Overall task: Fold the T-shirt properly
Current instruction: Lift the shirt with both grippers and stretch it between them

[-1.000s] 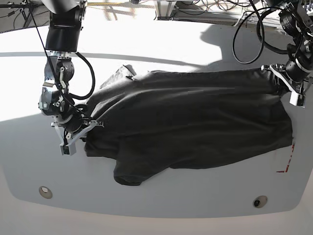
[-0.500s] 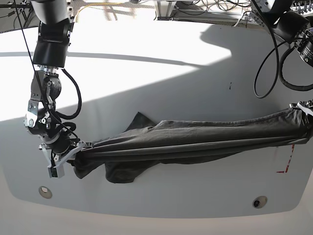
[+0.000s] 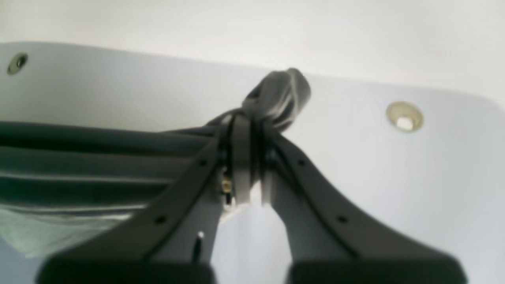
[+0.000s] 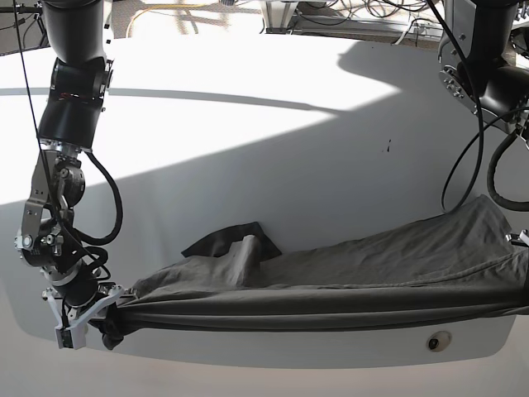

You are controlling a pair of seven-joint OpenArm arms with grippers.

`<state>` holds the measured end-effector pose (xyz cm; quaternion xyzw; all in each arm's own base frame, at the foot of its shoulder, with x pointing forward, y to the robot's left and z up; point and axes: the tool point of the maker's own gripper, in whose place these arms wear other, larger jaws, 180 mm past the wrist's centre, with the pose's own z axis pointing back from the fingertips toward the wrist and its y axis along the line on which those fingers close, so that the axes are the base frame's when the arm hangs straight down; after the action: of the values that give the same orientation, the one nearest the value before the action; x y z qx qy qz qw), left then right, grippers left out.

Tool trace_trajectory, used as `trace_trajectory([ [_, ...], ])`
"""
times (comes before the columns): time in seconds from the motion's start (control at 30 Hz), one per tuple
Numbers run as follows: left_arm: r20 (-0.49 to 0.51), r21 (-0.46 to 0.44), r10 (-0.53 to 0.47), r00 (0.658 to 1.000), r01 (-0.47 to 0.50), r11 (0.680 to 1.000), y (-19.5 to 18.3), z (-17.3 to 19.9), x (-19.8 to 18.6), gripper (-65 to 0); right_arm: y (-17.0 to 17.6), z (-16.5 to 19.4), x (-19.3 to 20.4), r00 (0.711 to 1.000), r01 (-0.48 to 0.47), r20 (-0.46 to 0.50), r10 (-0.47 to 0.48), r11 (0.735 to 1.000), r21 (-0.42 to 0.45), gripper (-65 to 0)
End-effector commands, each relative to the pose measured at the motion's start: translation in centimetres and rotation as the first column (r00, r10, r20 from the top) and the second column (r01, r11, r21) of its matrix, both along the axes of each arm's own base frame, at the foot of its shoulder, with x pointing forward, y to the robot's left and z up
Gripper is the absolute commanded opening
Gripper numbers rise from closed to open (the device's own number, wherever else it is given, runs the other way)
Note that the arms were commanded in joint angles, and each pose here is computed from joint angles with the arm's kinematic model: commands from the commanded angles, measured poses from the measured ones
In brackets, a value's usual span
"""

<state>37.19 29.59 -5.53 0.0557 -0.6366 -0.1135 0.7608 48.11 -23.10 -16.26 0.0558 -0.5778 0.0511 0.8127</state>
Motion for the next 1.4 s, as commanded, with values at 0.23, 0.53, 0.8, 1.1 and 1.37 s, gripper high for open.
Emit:
trace_trajectory([
  [0.23, 0.235, 0.092, 0.055, 0.97, -0.078, 0.993, 0.7, 10.9, 1.0, -65.0, -2.7, 14.3, 2.3, 0.958, 0.027, 0.286, 0.001, 0.995, -0.095, -64.5],
  [0.53, 0.331, 0.032, 0.052, 0.942, -0.066, 0.997, 0.4, 16.3, 2.2, -65.0, -3.9, 22.0, 2.8, 0.928, 0.06, 0.373, 0.004, 0.985, -0.16, -64.5],
  [0.8, 0.328, -0.014, 0.008, 0.944, -0.004, 1.0, -1.1, 16.3, 3.5, -65.0, -4.9, 24.7, 2.1, 0.917, 0.094, 0.4, 0.007, 0.968, -0.232, -64.5],
  [1.1, 0.227, -0.041, -0.03, 0.974, 0.04, 0.998, -2.8, 11.4, 5.1, -65.0, -7.4, 22.7, 0.8, 0.936, 0.139, 0.35, -0.031, 0.947, -0.288, -64.5],
  [1.37, 0.039, -0.08, -0.06, 0.997, 0.063, 0.995, -4.1, 2.8, 5.8, -65.0, -9.5, 14.9, -1.6, 0.964, 0.157, 0.252, -0.087, 0.95, -0.27, -64.5],
])
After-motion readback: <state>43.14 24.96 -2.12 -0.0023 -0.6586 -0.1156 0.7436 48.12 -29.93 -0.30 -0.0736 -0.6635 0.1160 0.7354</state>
